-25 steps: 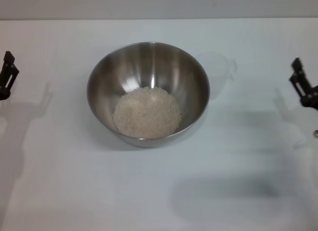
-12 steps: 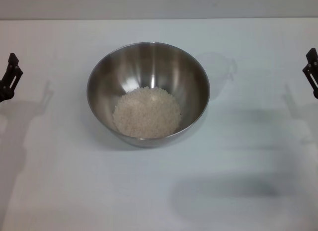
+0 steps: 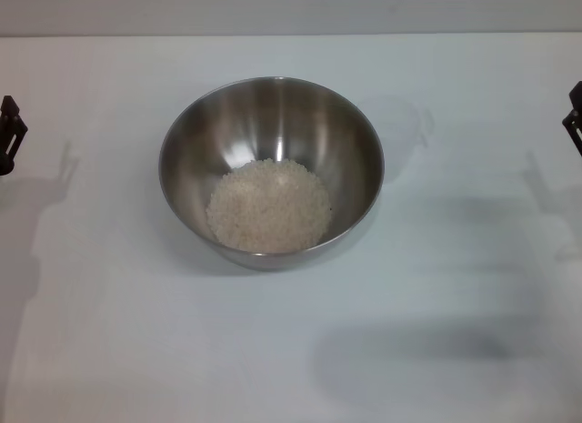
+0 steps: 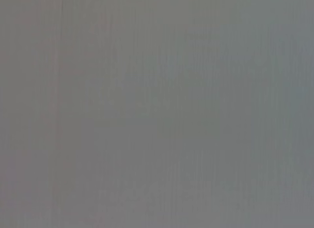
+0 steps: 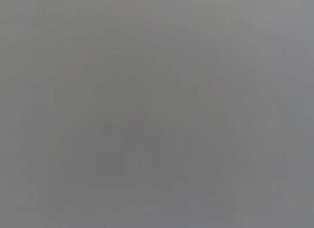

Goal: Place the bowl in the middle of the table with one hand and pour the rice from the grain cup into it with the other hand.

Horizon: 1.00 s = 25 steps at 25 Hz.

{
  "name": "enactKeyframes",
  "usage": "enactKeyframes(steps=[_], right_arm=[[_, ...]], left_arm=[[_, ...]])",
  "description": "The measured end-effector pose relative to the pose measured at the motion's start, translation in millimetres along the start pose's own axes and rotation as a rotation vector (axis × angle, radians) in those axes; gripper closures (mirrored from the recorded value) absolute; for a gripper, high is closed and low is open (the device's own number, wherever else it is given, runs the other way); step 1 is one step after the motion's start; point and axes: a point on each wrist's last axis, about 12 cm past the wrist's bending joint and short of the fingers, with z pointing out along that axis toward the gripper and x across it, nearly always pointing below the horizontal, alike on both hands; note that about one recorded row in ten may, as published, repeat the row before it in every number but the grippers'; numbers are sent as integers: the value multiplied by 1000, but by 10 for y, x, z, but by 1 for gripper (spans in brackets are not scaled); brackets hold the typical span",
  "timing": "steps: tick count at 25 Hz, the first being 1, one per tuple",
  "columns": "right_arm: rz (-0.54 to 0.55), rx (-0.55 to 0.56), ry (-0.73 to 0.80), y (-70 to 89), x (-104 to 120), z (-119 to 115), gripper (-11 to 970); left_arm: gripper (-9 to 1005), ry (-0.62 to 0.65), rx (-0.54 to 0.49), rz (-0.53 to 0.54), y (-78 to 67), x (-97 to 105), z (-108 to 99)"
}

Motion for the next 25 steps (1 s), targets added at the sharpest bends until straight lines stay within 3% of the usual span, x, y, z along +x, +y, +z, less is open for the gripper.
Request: enactKeyframes(steps=[25], right_arm=[[-13,44,-29,-80,-34,-8,118]], left_arm=[[163,8,-11,-20,35,65,-218]])
